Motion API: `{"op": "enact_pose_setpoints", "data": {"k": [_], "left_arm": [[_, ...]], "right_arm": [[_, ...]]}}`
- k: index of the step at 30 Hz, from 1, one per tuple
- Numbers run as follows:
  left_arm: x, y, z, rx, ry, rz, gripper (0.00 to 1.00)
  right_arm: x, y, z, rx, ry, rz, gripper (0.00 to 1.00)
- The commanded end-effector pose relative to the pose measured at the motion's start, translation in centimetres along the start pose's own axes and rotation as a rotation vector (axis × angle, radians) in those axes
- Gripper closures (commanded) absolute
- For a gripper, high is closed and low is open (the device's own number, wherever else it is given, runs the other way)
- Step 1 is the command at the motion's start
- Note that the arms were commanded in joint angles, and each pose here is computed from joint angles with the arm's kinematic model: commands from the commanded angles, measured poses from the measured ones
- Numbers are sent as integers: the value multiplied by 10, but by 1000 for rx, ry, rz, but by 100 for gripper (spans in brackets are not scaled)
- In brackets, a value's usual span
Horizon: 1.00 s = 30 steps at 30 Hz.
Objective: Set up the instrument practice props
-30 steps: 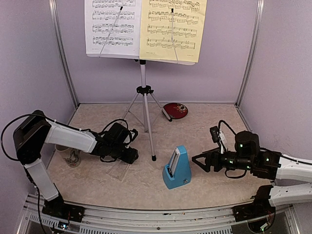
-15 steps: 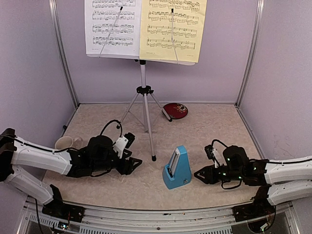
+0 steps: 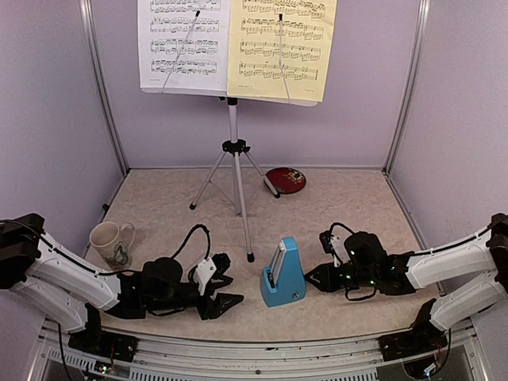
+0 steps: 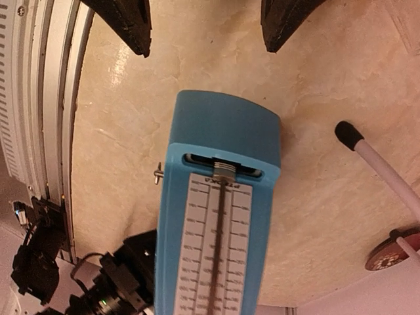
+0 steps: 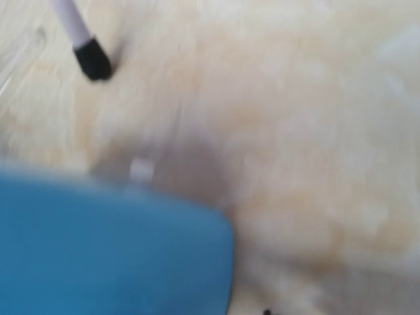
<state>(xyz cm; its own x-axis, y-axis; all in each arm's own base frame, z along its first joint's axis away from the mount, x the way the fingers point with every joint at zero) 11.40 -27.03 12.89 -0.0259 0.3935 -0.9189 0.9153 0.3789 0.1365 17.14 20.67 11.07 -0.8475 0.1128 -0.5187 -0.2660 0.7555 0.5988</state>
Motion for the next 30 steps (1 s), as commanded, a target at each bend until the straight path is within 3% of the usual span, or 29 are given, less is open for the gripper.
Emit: {"op": "enact_pose_setpoints", "data": {"k": [1, 7, 14, 22, 30], "left_arm": [[0, -18, 23, 20, -32, 56, 47], [0, -30, 56, -5, -38, 83, 63], [-2, -33, 82, -12, -35, 133, 73], [-22, -41, 122, 2, -91, 130, 77], [-41, -46, 174, 24, -126, 107, 77]], "right_arm": [[-28, 17, 12, -64, -82, -35, 66], [-38, 19, 13, -56, -88, -46, 66], [-29, -3, -21, -12, -98, 1, 64], [-4, -31, -49, 51, -70, 60, 64], [-8, -41, -61, 53, -110, 89, 64]]}}
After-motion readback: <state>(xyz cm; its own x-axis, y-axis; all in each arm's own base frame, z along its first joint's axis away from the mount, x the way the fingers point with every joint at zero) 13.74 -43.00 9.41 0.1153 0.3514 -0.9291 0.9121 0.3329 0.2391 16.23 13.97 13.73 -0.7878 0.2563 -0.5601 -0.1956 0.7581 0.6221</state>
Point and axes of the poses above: each gripper's point midway between its finger pads, its own z axis out along the fingers, its own y axis along the line the jaws close on, x = y × z, the point moved 9 cm from there along -z, back along the fingers, and after that the axes turned 13 degrees about z, right-handed, at the moved point
